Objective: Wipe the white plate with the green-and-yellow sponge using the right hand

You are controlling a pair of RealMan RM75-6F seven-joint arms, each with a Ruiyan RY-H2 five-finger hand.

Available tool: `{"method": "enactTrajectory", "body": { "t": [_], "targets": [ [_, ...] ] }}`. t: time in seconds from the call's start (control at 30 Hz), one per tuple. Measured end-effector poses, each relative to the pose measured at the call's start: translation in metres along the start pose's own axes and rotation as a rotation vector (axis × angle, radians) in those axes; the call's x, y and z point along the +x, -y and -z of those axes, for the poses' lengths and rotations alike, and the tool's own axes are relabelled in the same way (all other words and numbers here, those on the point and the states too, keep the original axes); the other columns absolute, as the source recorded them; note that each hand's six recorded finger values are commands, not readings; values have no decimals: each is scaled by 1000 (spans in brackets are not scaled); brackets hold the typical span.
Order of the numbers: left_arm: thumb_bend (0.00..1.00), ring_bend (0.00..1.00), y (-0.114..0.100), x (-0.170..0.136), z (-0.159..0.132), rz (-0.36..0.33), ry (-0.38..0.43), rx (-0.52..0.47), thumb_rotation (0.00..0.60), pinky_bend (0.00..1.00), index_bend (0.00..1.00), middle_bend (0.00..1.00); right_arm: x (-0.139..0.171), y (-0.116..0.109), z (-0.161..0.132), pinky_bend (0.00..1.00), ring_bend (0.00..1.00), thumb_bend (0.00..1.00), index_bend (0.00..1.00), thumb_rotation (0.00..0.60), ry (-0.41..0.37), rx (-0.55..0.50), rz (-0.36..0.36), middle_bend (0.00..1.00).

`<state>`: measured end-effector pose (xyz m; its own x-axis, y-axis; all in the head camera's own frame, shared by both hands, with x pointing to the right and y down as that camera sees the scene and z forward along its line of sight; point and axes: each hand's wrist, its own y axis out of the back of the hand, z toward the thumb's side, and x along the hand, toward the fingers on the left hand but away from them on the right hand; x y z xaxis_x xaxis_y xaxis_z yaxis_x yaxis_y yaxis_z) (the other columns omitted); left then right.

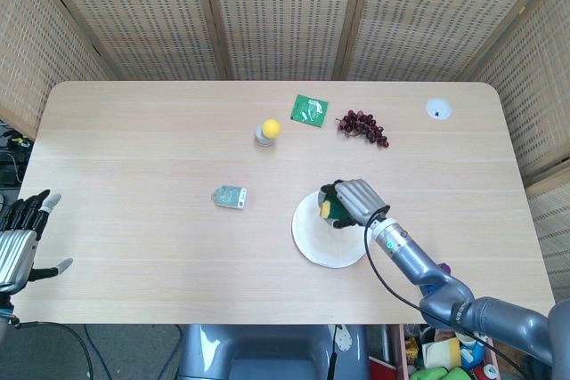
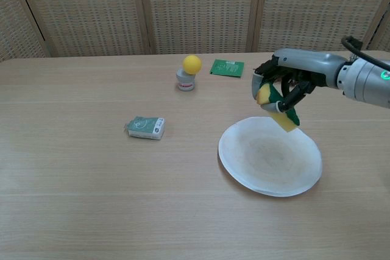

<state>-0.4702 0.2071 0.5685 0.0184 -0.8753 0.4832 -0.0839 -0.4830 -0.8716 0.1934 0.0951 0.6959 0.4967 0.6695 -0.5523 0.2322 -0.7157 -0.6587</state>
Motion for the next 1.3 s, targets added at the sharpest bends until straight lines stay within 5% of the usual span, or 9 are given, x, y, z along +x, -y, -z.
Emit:
{"method": "enactTrajectory", "body": {
  "t": [0.17, 0.33, 0.4, 0.5, 0.73, 0.97, 1.3],
  "targets": [
    [0, 0, 0, 0, 0, -1, 1, 1, 600, 0, 0, 0, -4, -8, 31, 515, 372, 352, 496, 600, 85, 120, 41, 470],
    [0, 0, 0, 0, 0, -2, 0, 1, 600, 0, 0, 0, -7, -2, 59, 387, 352, 351, 463, 600, 176, 196, 53, 416],
    [0, 0, 0, 0, 0, -1, -2, 1, 600, 0, 0, 0, -8, 1, 66, 272, 194, 327, 242, 600, 204, 224, 48, 198],
    [0, 0, 0, 0, 0, 0, -2, 0, 600, 0, 0, 0, -9, 6, 72, 164, 6, 277, 8, 600, 233, 252, 26, 5],
    [0, 0, -3, -2, 0, -6, 3, -6, 600, 0, 0, 0, -7, 4, 63, 90, 0, 272, 0, 600, 265, 271, 15, 0],
    [0, 0, -5, -5, 0, -7, 13, -19, 600, 0, 0, 0, 15, -22, 38, 87, 0, 262, 0, 600, 223, 240, 92, 0],
    [0, 0, -9, -10, 0, -34, 27, -20, 600, 0, 0, 0, 94, -63, 34, 13, 0, 16, 0, 600, 175, 256, 272, 0]
  ]
}}
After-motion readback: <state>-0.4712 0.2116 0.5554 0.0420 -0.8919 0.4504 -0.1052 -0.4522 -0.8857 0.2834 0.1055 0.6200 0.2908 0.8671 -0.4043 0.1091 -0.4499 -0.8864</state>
